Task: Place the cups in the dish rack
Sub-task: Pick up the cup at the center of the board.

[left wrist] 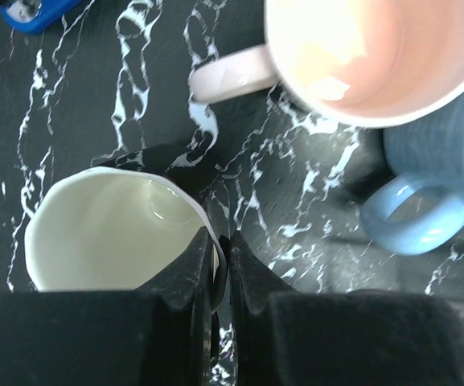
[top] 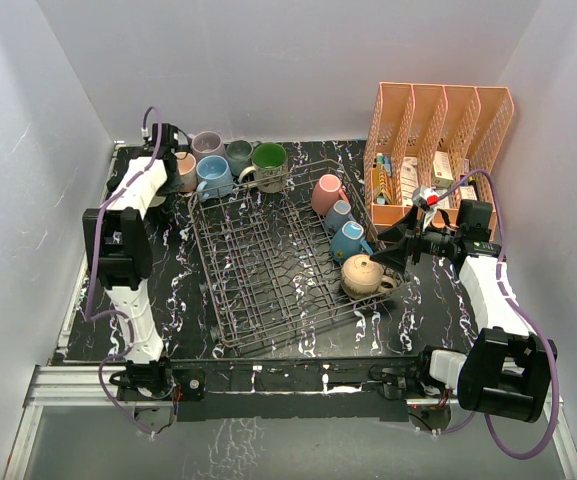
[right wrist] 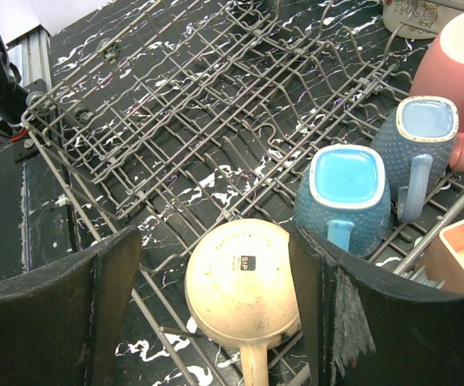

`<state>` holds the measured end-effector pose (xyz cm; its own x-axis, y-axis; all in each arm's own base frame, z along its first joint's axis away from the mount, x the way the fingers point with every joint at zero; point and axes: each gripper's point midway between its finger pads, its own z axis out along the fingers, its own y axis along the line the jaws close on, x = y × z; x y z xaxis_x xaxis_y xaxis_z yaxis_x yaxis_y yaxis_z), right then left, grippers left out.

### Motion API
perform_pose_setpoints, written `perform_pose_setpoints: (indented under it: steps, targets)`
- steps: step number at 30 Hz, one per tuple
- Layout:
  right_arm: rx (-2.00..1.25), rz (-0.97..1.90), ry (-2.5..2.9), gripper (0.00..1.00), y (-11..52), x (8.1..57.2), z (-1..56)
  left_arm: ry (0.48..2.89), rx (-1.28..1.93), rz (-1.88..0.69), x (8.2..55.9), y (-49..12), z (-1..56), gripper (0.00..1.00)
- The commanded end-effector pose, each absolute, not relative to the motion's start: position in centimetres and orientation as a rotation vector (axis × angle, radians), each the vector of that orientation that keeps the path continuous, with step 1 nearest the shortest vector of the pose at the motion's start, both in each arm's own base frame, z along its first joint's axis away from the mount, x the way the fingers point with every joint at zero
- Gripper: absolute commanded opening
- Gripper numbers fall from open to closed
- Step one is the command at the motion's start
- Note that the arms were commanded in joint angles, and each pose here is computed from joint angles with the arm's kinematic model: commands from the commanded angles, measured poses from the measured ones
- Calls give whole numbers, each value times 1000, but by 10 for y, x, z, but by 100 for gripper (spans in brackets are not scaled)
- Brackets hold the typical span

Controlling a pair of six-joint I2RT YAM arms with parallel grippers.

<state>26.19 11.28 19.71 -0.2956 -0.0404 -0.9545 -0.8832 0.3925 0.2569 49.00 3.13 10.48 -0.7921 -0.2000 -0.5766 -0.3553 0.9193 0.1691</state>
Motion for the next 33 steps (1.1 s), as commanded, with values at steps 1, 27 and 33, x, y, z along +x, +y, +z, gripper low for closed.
perform_pose_setpoints:
  steps: [1, 27, 33]
  targets:
    - [-852, 1027, 1622, 76, 111, 266, 201, 2401, -431, 376, 466, 44, 158, 0]
    - [-942, 1015, 1501, 77, 120, 239, 210, 1819, -426, -549, 281, -54, 294, 0]
    - [-968, 1023, 1473, 77, 123, 228, 220, 1697, -354, -867, 265, -94, 329, 0]
